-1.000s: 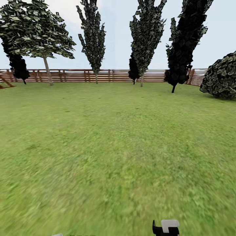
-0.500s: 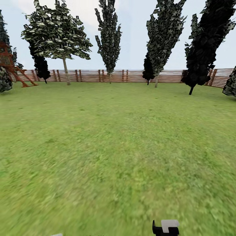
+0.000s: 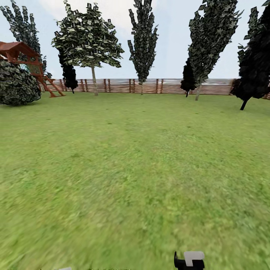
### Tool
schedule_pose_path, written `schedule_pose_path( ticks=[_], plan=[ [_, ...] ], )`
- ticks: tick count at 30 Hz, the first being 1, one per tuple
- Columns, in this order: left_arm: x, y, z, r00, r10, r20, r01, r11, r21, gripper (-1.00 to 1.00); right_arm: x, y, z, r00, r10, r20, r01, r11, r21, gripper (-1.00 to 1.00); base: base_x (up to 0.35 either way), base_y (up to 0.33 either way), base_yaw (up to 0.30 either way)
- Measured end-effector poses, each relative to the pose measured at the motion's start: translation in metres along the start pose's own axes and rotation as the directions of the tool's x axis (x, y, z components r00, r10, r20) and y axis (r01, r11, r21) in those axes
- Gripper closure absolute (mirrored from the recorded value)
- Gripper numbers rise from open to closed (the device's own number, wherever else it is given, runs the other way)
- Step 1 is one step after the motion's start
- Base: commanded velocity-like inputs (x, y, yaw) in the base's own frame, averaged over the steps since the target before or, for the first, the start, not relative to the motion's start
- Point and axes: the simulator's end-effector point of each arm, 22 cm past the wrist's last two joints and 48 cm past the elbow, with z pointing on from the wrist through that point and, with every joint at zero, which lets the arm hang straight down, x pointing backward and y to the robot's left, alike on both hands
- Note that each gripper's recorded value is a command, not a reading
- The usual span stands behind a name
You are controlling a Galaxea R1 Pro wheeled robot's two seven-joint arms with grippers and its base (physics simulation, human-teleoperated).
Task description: In the garden, pick up the pesticide atomizer on the floor and spray pesticide onto both trees until each tree trunk is fully covered.
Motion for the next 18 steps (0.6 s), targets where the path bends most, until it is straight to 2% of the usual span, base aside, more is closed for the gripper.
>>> schedule_pose_path(
  ticks=[18],
  plan=[
    [0.0091, -0.0046, 0.0002, 1.000, 0.004, -0.019, -0.004, 1.000, 0.006, 1.00, 0.0093, 0.0016, 0.0002, 1.000, -0.005, -0.020, 0.005, 1.000, -0.003, -1.00, 0.000, 0.000, 0.230]
  ],
)
